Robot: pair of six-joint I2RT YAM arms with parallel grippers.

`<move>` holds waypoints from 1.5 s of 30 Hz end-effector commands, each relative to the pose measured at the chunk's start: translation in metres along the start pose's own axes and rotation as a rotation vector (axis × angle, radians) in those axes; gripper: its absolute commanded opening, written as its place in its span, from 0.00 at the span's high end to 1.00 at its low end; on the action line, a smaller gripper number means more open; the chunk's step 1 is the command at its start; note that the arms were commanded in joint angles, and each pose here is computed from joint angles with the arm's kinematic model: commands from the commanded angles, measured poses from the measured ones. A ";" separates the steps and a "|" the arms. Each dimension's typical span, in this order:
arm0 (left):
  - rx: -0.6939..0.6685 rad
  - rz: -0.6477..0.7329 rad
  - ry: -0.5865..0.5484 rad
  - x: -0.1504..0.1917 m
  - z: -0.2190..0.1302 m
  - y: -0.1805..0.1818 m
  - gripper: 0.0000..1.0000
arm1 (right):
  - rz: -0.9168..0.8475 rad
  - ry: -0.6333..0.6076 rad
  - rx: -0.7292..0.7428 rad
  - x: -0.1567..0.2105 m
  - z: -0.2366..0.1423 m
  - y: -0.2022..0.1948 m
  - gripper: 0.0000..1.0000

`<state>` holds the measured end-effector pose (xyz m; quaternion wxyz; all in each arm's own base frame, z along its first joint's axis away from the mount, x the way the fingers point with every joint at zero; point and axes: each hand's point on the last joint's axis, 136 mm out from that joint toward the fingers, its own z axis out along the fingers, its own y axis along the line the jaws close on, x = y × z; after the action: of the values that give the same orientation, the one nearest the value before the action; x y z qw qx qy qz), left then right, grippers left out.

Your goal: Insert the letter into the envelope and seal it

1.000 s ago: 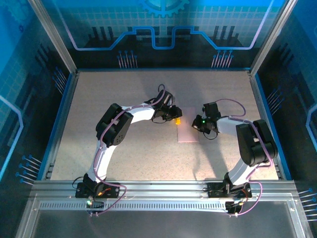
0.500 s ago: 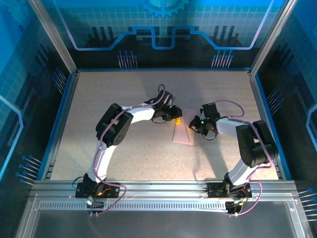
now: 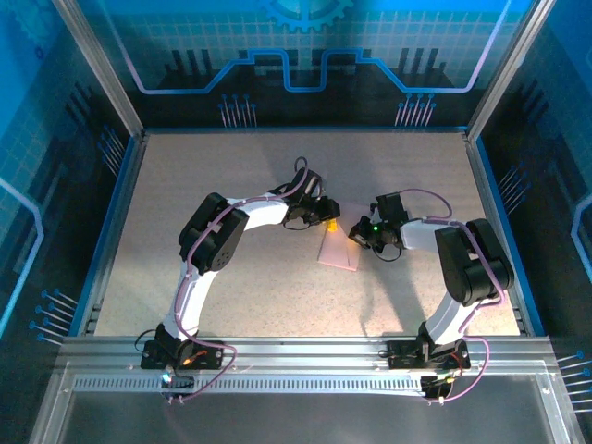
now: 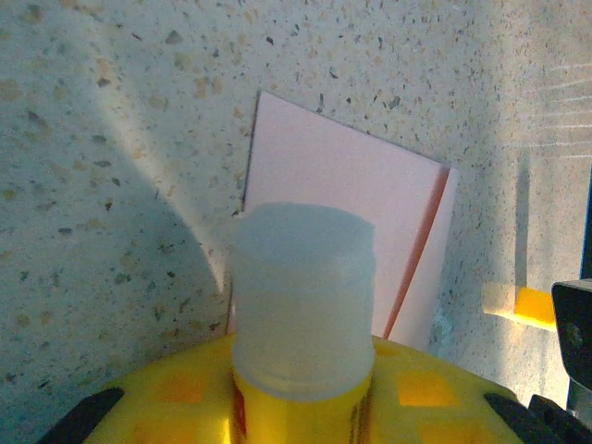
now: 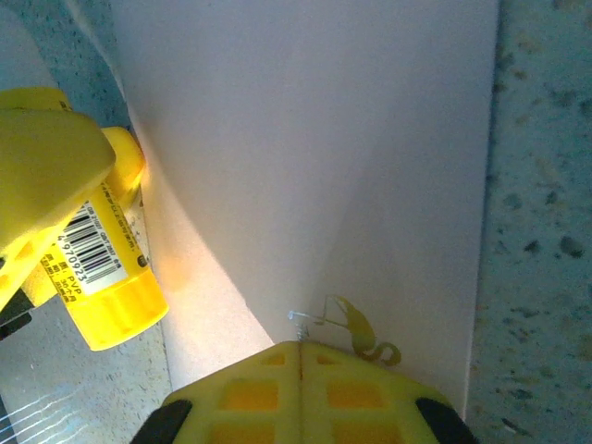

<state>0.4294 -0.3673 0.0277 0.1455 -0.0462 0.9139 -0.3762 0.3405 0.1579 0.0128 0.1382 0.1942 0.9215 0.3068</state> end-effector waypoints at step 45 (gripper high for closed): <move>-0.072 -0.091 0.067 0.048 -0.011 0.028 0.96 | 0.050 0.027 -0.006 -0.004 0.008 -0.002 1.00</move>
<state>0.4159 -0.3583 0.0291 0.1569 -0.0666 0.9055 -0.3886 0.3525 0.1645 0.0143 0.1367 0.2009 0.9123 0.3296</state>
